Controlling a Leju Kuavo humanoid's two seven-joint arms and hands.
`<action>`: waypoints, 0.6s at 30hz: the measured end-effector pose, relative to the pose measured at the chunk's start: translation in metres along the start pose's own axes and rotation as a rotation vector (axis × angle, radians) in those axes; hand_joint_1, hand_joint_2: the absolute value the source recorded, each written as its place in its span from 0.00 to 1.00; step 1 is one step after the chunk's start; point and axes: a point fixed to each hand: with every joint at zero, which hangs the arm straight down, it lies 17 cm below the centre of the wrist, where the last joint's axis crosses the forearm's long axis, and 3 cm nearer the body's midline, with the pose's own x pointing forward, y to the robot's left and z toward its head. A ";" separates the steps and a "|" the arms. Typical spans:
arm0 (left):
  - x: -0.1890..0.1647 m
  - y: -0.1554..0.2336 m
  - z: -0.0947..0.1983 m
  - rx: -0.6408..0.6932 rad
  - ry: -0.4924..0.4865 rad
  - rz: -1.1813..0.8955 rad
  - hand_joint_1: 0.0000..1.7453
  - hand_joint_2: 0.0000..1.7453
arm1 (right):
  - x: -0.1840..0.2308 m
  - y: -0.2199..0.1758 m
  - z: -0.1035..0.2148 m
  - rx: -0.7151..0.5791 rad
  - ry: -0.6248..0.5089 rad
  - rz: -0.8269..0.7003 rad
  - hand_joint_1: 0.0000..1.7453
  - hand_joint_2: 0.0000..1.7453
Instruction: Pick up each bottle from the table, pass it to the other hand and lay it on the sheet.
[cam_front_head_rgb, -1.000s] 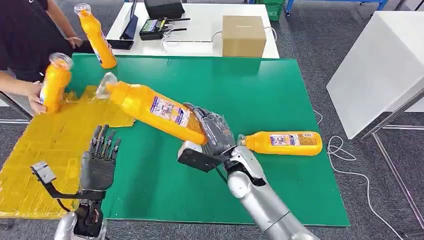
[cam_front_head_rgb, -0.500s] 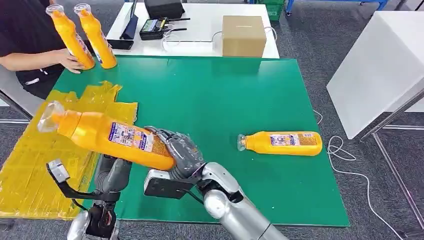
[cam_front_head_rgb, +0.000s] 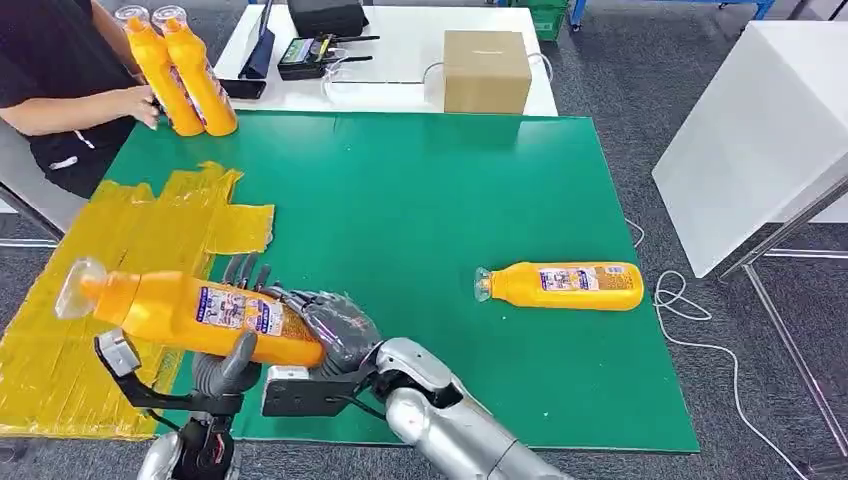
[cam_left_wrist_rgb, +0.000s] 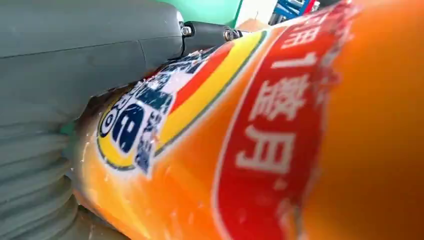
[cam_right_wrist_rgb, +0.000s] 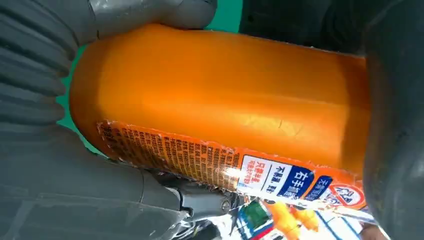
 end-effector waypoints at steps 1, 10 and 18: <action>0.000 0.001 0.001 0.003 0.000 0.000 0.00 1.00 | -0.001 0.002 0.000 0.011 -0.001 0.005 1.00 1.00; 0.004 0.007 0.004 0.024 -0.028 -0.028 1.00 1.00 | -0.004 0.012 -0.003 0.059 -0.006 0.039 1.00 1.00; 0.006 0.011 0.005 0.036 -0.035 -0.039 1.00 1.00 | -0.005 0.015 -0.003 0.068 -0.003 0.046 1.00 1.00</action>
